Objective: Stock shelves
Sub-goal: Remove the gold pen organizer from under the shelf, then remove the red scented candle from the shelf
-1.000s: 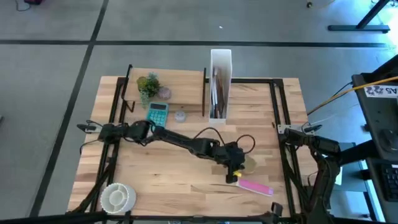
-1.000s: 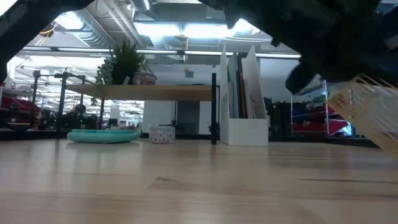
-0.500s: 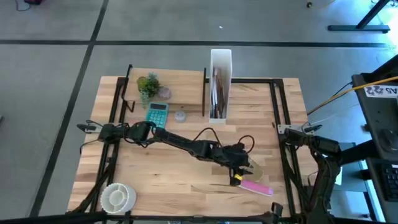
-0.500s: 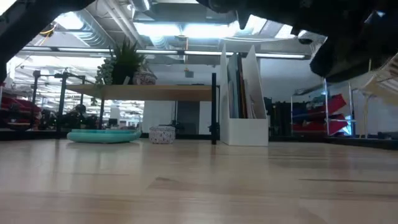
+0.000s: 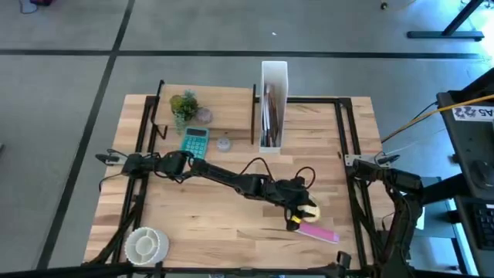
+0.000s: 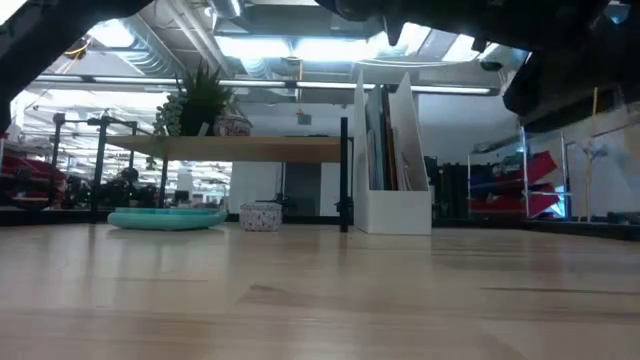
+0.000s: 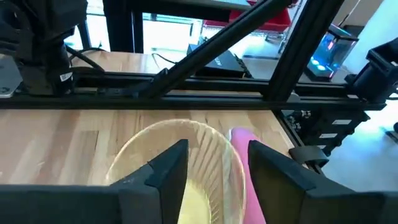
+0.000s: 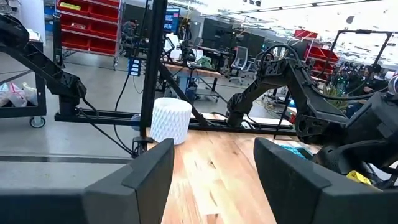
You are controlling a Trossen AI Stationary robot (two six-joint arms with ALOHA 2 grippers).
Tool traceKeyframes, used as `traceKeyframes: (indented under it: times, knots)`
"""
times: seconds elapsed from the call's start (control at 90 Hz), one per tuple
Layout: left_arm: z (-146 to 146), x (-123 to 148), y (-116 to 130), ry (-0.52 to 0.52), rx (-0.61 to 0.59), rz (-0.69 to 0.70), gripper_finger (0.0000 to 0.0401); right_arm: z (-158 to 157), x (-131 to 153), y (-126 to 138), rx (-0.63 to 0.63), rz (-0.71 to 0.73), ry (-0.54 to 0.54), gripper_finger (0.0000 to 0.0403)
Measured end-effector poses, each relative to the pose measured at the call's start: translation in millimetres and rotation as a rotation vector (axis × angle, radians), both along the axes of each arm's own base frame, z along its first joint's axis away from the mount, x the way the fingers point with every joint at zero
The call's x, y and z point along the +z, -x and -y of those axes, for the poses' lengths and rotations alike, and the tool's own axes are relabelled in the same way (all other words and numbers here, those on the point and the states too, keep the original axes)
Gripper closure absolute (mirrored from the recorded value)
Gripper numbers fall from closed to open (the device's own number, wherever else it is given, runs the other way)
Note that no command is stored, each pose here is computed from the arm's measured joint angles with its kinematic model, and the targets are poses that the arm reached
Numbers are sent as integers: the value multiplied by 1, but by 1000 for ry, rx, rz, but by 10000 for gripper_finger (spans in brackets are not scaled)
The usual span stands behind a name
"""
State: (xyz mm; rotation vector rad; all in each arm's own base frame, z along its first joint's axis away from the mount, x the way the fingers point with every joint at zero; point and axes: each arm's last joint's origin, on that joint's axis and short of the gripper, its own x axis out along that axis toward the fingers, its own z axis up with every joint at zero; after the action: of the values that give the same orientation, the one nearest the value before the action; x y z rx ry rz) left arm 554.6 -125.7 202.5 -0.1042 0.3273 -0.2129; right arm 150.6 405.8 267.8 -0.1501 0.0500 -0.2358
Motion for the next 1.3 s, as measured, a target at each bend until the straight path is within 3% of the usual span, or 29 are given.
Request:
traceKeyframes:
  times: [0.3,0.444,0.589,0.7,0.856,1.011,1.111,1.3]
  knots:
    - [0,2,1,-30,-6,-3,251,0,0,0,0,0,0,196]
    - [2,31,11,-68,-27,-58,251,0,0,0,1,-1,0,196]
    - [8,60,50,-168,17,-339,251,1,-2,-1,7,-3,-26,196]
    - [20,68,91,-320,98,-601,251,2,-6,-4,12,-11,-51,196]
    - [43,60,145,-561,267,-912,251,1,-18,-12,-2,-19,-43,196]
    - [45,41,178,-729,517,-1033,251,0,-29,-20,-21,-27,-20,196]
    - [31,47,184,-695,563,-1018,250,1,-31,-24,-13,-39,-23,196]
    - [-34,100,195,-580,610,-1014,231,2,-32,-28,-6,-56,-17,196]
